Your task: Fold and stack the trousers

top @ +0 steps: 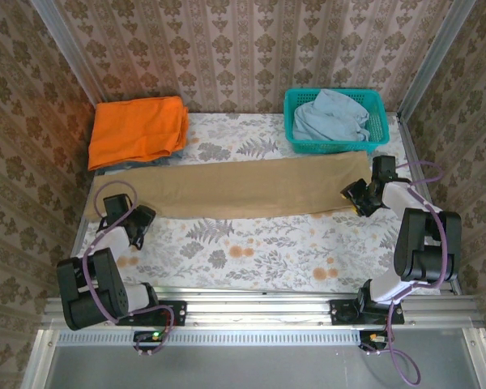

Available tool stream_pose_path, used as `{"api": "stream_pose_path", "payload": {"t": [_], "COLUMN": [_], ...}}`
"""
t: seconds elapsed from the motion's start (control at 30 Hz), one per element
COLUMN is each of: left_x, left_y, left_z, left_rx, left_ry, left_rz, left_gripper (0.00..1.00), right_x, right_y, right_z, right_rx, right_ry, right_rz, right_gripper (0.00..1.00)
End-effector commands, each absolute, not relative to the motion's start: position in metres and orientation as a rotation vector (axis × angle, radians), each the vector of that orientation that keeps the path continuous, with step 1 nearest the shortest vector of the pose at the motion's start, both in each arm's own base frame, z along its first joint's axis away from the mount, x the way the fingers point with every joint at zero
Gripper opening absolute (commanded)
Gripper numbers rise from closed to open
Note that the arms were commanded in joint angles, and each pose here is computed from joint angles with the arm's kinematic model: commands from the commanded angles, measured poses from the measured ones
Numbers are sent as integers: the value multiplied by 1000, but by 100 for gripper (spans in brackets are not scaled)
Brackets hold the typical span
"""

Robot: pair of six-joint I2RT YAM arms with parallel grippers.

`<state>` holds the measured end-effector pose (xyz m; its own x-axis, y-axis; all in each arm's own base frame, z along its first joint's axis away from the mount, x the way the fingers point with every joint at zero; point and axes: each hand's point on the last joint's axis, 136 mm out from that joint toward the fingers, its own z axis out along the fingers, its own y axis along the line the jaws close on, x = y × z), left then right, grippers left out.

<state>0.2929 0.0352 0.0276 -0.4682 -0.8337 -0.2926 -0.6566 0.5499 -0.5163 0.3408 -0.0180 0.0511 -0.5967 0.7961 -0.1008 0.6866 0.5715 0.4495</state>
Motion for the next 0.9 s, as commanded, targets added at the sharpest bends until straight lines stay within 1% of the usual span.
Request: {"api": "stream_pose_path", "payload": {"t": [0.0,0.13,0.27,0.37,0.43,0.5,0.67,0.87], "left_x": [314,321,328,334,338,343,349,353], "left_y": [30,34,39,43,44,42,34,48], "left_z": [26,13,7,6,9,17,34,29], "left_rx": [-1169,-1223,-1251,-1248,-1245,-1221,-1186,-1226], "left_ry": [2187,2166,2173,2174,2169,2162,2139,2149], "left_rz": [-549,-549,-523,-504,-508,-527,-585,-495], "left_gripper": [63,59,45,39,39,47,60,58], "right_x": [341,342,342,340,340,341,343,343], "right_y": [-14,-13,-14,-14,-13,-13,-12,-10], "right_z": [46,45,47,46,45,45,45,43], "right_rx": [1187,1180,1164,1160,1155,1151,1143,1141], "right_ry": [2535,2538,2539,2543,2545,2545,2540,2546], "right_rz": [530,537,528,521,524,527,534,538], "right_gripper": [48,48,48,48,48,47,47,47]}}
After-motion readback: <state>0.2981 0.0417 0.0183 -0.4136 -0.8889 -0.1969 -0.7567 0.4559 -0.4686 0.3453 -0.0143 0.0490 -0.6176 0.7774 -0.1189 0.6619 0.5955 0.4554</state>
